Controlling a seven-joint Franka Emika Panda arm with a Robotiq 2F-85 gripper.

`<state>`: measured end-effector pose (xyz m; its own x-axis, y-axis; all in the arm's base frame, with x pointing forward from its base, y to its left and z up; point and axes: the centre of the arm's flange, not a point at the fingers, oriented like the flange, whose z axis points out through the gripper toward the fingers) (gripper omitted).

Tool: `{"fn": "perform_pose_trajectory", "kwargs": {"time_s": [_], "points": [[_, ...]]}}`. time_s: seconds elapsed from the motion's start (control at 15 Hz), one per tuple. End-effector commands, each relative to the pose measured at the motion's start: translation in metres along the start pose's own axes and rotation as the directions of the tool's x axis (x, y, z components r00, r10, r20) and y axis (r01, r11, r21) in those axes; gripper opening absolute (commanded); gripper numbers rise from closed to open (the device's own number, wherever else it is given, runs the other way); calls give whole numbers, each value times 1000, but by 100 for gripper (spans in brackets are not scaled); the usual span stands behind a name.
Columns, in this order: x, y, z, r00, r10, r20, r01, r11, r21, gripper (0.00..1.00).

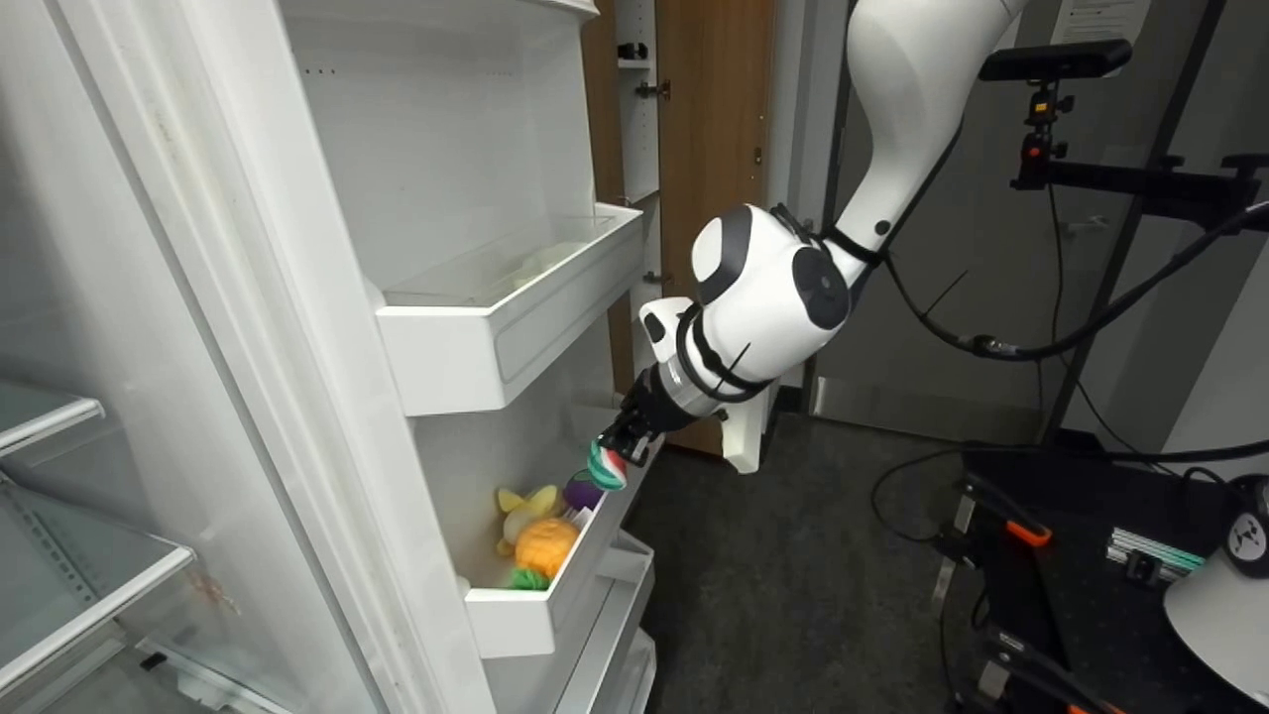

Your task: Move the watermelon plush toy from the top compartment to the bottom compartment.

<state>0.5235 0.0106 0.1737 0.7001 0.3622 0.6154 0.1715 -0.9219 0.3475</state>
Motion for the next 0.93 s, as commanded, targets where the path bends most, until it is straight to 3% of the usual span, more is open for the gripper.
{"fn": "perform_pose_trajectory", "kwargs": {"time_s": [0.0, 0.27, 0.73, 0.87], "points": [[12, -28, 16, 999, -29, -32, 28, 1000, -12, 1], [7, -36, 12, 998, -53, -25, 53, 998, -16, 5], [11, -39, 17, 997, -73, -30, 73, 997, -29, 5], [12, -41, 19, 997, -76, -27, 76, 997, -30, 1]]}}
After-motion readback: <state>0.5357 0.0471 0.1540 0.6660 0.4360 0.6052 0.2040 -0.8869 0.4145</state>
